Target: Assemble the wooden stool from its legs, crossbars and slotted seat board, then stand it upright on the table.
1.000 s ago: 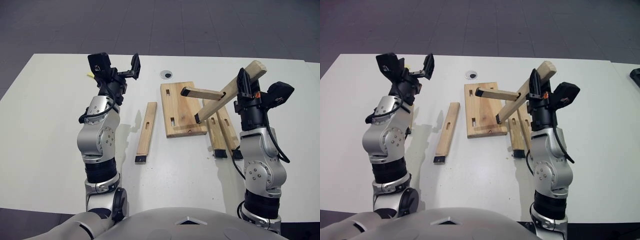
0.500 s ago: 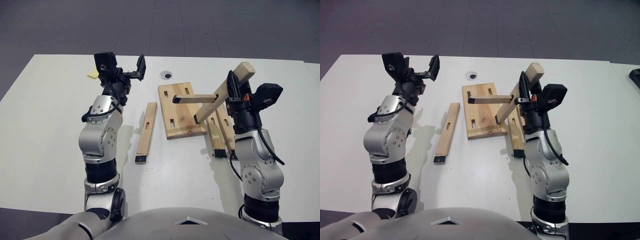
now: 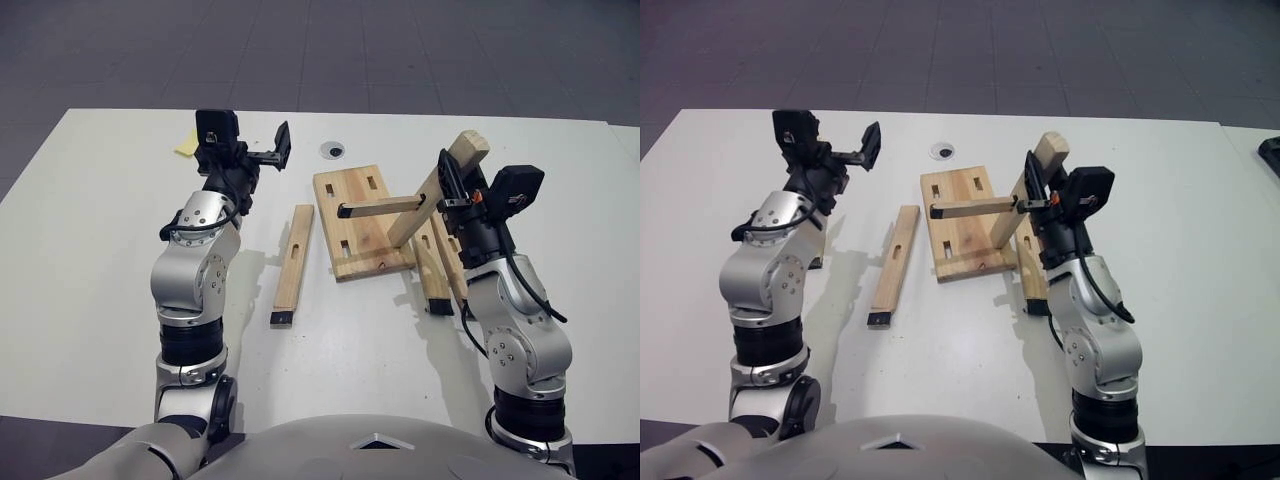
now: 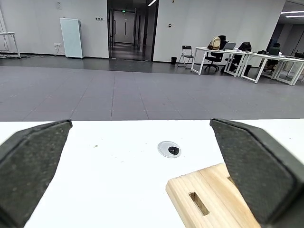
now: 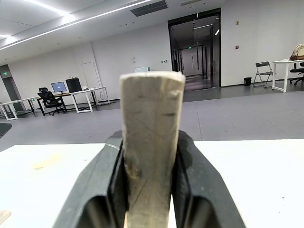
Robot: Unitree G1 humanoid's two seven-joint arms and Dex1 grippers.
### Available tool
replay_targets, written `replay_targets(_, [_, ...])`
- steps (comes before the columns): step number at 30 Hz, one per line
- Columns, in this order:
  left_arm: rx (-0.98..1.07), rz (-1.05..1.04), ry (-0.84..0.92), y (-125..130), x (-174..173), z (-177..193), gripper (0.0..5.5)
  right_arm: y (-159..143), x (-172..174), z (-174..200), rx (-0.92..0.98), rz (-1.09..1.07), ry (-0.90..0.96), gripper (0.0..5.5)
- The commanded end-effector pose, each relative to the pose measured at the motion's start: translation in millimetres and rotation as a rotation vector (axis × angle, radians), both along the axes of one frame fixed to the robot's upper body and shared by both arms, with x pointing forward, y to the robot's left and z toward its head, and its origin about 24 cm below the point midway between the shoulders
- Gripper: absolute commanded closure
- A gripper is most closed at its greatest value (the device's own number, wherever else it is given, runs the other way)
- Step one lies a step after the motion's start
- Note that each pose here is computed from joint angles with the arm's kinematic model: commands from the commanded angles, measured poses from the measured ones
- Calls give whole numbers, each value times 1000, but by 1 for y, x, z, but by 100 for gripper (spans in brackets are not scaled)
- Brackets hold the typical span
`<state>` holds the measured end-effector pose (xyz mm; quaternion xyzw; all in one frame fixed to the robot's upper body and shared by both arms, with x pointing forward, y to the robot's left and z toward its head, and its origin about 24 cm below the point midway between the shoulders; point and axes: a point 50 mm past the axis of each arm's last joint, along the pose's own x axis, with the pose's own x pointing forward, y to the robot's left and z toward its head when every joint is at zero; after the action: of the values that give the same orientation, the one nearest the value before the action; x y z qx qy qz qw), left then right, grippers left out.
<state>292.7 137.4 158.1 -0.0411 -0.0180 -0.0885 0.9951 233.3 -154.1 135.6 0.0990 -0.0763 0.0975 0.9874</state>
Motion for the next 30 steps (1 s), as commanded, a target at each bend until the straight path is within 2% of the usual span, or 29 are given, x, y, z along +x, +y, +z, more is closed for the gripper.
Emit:
replay_targets(1, [51, -77, 57, -14, 0, -8, 10, -10, -11, -85, -61, -20, 499, 450])
replay_targets(5, [339, -276, 224, -26, -15, -54, 10, -12, -8, -81, -27, -44, 473, 450])
replay_targets(10, [485, -326, 346, -30, -20, -89, 10, -12, -5, -75, 3, -37, 438, 450])
replay_targets(16, [419, -508, 220, -88, -21, -82, 10, -10, -2, -71, 8, -17, 419, 450])
replay_targets(19, [358, -579, 165, -105, -25, -76, 10, -7, 1, -68, 1, 4, 406, 450])
replay_targets(26, [288, -690, 102, -128, -21, -74, 10, -4, 6, -63, 0, 27, 380, 450])
replay_targets(30, [287, -701, 125, -122, -26, -83, 10, -2, 9, -61, 3, 31, 370, 450])
